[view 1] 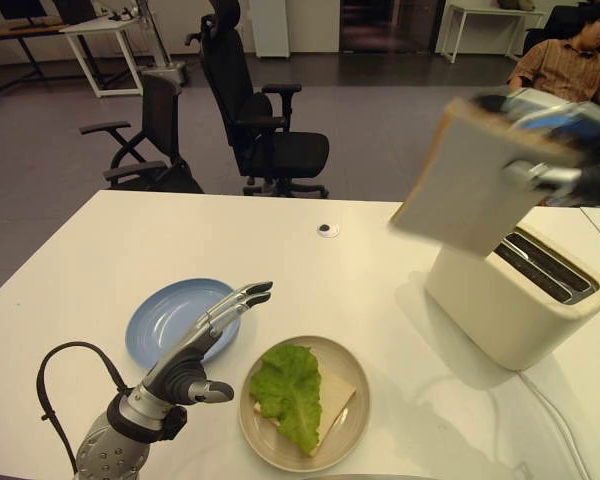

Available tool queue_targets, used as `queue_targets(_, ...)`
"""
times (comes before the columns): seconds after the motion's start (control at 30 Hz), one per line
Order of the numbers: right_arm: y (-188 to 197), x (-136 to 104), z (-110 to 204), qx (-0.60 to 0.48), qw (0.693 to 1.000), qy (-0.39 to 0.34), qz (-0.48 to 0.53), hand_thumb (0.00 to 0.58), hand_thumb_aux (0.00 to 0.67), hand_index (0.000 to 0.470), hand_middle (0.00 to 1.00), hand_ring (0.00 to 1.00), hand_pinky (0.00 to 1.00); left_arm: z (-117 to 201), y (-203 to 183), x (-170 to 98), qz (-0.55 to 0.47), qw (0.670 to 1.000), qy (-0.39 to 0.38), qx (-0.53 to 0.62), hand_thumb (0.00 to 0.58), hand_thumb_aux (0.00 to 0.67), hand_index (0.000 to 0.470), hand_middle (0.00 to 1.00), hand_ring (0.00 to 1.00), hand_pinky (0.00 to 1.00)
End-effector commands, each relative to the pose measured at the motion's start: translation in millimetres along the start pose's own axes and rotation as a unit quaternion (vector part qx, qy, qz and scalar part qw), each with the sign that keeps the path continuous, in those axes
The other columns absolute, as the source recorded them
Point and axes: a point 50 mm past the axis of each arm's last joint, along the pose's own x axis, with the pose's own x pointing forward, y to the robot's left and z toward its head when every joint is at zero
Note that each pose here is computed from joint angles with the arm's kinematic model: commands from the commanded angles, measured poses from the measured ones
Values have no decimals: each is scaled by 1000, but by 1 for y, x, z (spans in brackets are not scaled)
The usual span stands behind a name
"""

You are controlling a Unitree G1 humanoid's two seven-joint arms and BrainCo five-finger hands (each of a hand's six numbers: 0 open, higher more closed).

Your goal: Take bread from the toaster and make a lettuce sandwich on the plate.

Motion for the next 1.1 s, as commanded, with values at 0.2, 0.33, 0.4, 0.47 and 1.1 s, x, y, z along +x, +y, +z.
queue_targets(0.2, 132, 119, -47, 135, 861, -24, 490, 580, 670, 470, 0, 0, 0, 33, 8, 7, 4, 980, -122, 156, 0, 0, 0, 0, 0, 0)
queue_targets(0.33, 158, 137, -54, 155, 849, -26, 505, 580, 670, 470, 0, 0, 0, 34, -9, 9, -46, 977, -125, 168, 0, 0, 0, 0, 0, 0)
queue_targets(0.4, 163, 143, -58, 174, 851, -26, 495, 580, 670, 470, 0, 0, 0, 34, -22, 10, -84, 972, -127, 177, 0, 0, 0, 0, 0, 0)
queue_targets(0.47, 165, 145, -62, 181, 851, -22, 492, 580, 670, 470, 0, 0, 0, 36, -29, 11, -107, 969, -131, 181, 0, 0, 0, 0, 0, 0)
queue_targets(1.1, 169, 157, -69, 124, 886, 25, 446, 580, 670, 470, 0, 0, 0, 30, -40, 0, -208, 941, -105, 245, 0, 0, 0, 0, 0, 0)
